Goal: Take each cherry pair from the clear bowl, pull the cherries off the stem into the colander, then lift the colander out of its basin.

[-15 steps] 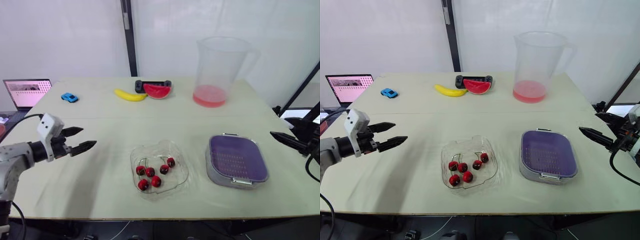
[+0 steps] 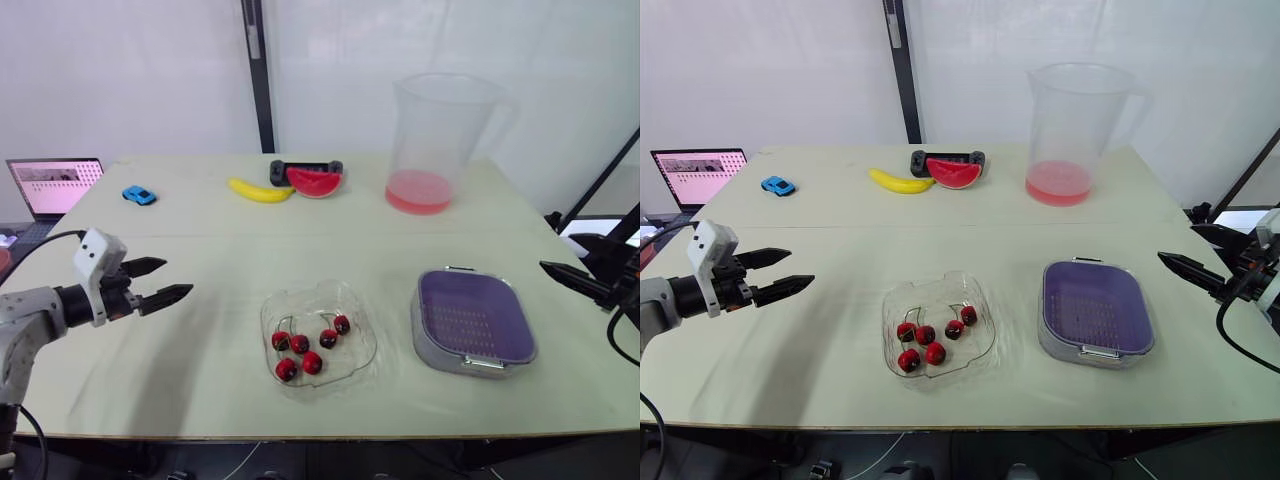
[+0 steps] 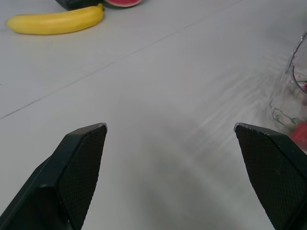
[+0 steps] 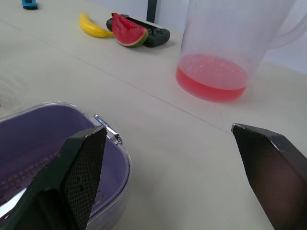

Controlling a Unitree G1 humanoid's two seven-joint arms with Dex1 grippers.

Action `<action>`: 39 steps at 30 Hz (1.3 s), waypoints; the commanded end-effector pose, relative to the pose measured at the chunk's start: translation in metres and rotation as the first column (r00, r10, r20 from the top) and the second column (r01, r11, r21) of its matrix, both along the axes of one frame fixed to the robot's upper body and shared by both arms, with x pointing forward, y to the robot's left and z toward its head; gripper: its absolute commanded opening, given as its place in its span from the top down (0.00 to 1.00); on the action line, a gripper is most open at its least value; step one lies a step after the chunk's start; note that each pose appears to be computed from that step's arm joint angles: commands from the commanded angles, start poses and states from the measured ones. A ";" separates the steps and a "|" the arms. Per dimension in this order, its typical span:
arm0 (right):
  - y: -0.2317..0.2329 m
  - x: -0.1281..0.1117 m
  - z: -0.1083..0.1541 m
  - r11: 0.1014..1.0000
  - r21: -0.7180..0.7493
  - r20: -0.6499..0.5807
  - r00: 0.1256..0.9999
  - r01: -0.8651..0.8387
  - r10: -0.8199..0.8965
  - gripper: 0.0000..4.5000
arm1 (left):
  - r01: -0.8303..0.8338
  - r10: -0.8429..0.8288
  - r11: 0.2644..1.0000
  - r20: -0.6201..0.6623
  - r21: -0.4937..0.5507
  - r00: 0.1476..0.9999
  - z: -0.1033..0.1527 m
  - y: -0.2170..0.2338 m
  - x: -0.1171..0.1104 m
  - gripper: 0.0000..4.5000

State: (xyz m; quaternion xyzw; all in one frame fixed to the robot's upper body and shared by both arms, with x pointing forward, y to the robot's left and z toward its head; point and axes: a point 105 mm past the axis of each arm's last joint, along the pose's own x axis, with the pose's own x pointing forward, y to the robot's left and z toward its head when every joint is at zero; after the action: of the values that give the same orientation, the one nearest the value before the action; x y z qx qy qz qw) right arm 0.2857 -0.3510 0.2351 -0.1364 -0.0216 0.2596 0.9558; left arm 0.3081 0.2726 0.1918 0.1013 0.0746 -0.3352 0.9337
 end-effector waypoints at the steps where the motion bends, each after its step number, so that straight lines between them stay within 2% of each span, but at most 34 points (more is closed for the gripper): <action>1: 0.012 0.001 0.018 0.999 0.010 0.065 0.997 -0.047 0.046 0.01 | 0.018 -0.018 1.000 0.051 0.000 0.999 0.015 -0.001 -0.002 0.00; 9: 0.024 0.006 0.021 0.996 0.002 0.064 0.994 -0.089 0.089 0.01 | 0.019 -0.018 1.000 0.063 -0.008 0.998 0.017 -0.001 -0.003 0.00; 12: 0.019 0.001 0.010 0.994 -0.066 0.001 0.997 -0.081 0.082 0.01 | -0.031 0.027 0.999 0.109 0.037 0.994 0.020 0.003 0.002 0.00; 17: 0.018 0.003 0.025 0.997 -0.061 -0.006 0.999 -0.044 0.044 0.01 | 0.126 -0.121 0.991 0.136 -0.031 0.983 0.048 -0.023 -0.005 0.00; 18: 0.024 0.004 0.024 0.995 -0.086 -0.050 0.997 -0.060 0.055 0.01 | 0.193 -0.185 0.980 0.125 -0.052 0.975 0.052 -0.032 -0.010 0.00; 21: 0.051 0.001 0.019 0.958 -0.236 -0.153 0.979 -0.166 0.132 0.01 | 0.397 -0.393 0.917 0.095 -0.029 0.915 0.054 -0.061 -0.033 0.00; 24: 0.086 -0.002 0.027 0.921 -0.262 -0.191 0.951 -0.289 0.244 0.01 | 0.495 -0.495 0.869 0.020 0.017 0.869 0.040 -0.074 -0.048 0.00; 30: 0.169 -0.006 0.036 0.782 -0.301 -0.283 0.834 -0.546 0.474 0.01 | 0.476 -0.477 0.879 0.034 0.012 0.878 0.034 -0.072 -0.051 0.00; 34: 0.222 0.004 0.035 0.670 -0.380 -0.331 0.770 -0.638 0.545 0.01 | 0.449 -0.448 0.894 0.032 -0.002 0.893 0.025 -0.067 -0.054 0.00; 37: 0.264 0.018 0.038 0.611 -0.474 -0.323 0.771 -0.634 0.549 0.01 | 0.431 -0.431 0.902 0.045 -0.001 0.901 0.020 -0.065 -0.055 0.00; 39: 0.282 0.019 0.039 0.577 -0.485 -0.341 0.749 -0.658 0.568 0.01 | 0.414 -0.412 0.910 0.067 -0.017 0.909 0.020 -0.065 -0.055 0.00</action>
State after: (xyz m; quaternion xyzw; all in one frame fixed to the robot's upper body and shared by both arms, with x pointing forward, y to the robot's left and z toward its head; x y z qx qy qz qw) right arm 0.3034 -0.0714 0.2649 -0.3660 0.0877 0.5885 0.7155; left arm 0.2543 0.2066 0.2004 0.0947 0.0452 -0.5329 0.8396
